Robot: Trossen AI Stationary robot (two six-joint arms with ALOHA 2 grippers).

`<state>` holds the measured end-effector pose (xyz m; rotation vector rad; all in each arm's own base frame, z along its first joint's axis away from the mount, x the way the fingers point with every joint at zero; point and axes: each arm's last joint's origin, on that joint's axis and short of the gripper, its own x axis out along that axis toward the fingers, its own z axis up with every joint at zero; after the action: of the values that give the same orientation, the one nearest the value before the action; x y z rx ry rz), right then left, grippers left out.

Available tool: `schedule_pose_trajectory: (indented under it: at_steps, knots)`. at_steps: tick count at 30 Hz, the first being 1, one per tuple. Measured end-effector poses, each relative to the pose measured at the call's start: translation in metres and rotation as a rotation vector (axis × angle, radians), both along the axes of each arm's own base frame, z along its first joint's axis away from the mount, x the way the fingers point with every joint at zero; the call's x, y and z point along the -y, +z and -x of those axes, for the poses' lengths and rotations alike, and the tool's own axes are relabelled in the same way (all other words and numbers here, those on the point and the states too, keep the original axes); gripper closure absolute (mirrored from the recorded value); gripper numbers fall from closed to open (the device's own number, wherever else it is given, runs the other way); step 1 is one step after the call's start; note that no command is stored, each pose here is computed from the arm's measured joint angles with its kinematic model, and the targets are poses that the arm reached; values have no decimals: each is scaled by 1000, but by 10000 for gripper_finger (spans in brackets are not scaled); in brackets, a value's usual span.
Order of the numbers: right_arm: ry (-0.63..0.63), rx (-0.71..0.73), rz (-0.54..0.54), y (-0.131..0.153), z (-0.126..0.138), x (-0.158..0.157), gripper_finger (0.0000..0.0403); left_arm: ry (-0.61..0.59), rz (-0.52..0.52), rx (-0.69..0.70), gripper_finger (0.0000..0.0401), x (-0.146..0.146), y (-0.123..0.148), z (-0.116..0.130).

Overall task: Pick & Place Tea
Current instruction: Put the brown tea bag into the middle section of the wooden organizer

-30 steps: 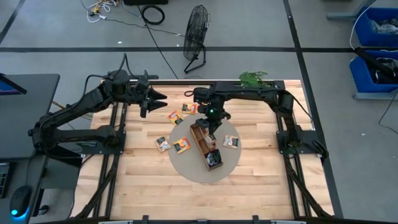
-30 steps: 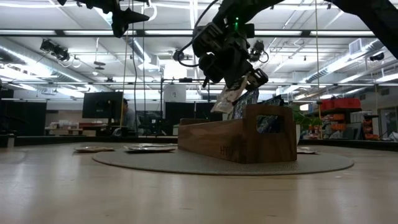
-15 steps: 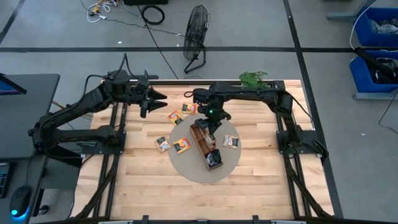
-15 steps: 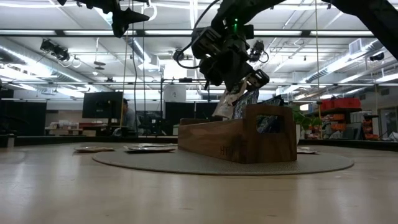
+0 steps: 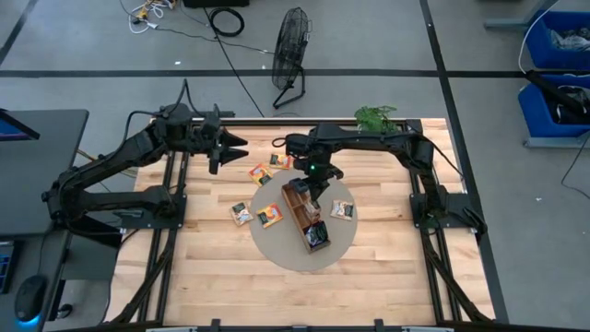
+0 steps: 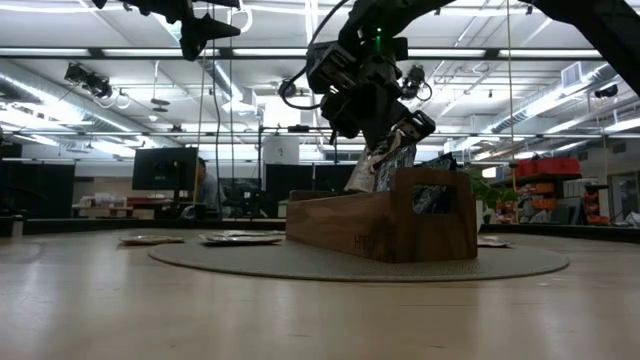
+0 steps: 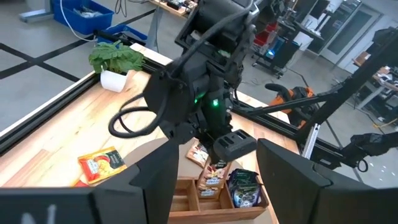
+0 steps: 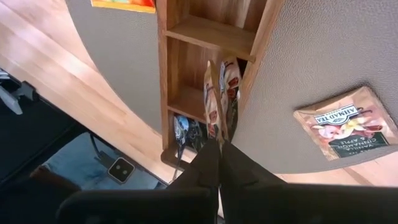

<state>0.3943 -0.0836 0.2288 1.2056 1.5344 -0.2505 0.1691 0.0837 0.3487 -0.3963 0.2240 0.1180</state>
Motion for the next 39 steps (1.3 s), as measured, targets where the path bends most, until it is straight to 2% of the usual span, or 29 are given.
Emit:
schedule_pose_trajectory:
  at_steps: [9,17,30,34,39]
  knots:
    - [7,-3,19,-2,-1,-3,403,-1,-5,0,181,0,0,0]
    - [11,-66,3,-21,5,-7,403,-2,-9,0,181,0,0,0]
    - [0,-11,17,-21,0,-6,400,-2,-9,0,181,0,0,0]
    - [26,4,22,-21,0,-6,375,-2,-9,0,181,0,0,0]
    - [32,-9,38,-21,1,-6,316,-1,-8,0,181,0,0,0]
